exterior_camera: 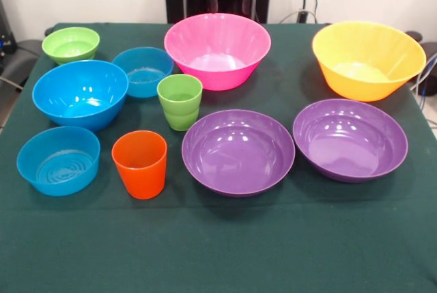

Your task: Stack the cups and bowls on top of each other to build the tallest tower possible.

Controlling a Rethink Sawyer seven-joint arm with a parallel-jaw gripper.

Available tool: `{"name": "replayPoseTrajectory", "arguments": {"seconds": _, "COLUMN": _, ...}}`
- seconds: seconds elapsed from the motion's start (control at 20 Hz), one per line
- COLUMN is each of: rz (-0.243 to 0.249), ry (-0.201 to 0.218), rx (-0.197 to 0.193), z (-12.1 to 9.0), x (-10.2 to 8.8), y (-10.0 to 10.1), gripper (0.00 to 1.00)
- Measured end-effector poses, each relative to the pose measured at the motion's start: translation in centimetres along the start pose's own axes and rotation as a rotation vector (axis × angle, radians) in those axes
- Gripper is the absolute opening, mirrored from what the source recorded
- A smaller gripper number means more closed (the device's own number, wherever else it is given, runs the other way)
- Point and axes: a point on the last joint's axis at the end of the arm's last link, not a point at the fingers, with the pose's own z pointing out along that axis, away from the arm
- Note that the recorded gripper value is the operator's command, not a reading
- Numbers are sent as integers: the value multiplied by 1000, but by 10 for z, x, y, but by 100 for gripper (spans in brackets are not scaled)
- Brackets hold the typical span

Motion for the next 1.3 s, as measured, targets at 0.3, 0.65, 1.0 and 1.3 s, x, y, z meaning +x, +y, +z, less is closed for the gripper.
{"name": "replayPoseTrajectory", "arguments": {"seconds": 0.3, "rz": 1, "ry": -43, "rx": 9, "z": -9, "x": -26, "y": -5, "gripper": 100}}
{"name": "replayPoseTrajectory", "arguments": {"seconds": 0.65, "rz": -14, "ry": -89, "rx": 44, "z": 0, "x": -63, "y": -15, "gripper": 100}}
{"name": "replayPoseTrajectory", "arguments": {"seconds": 1.0, "rz": -40, "ry": -162, "rx": 87, "z": 21, "x": -81, "y": -22, "gripper": 100}}
{"name": "replayPoseTrajectory", "arguments": {"seconds": 1.3, "rz": -51, "ry": -205, "rx": 104, "z": 36, "x": -88, "y": -27, "gripper": 100}}
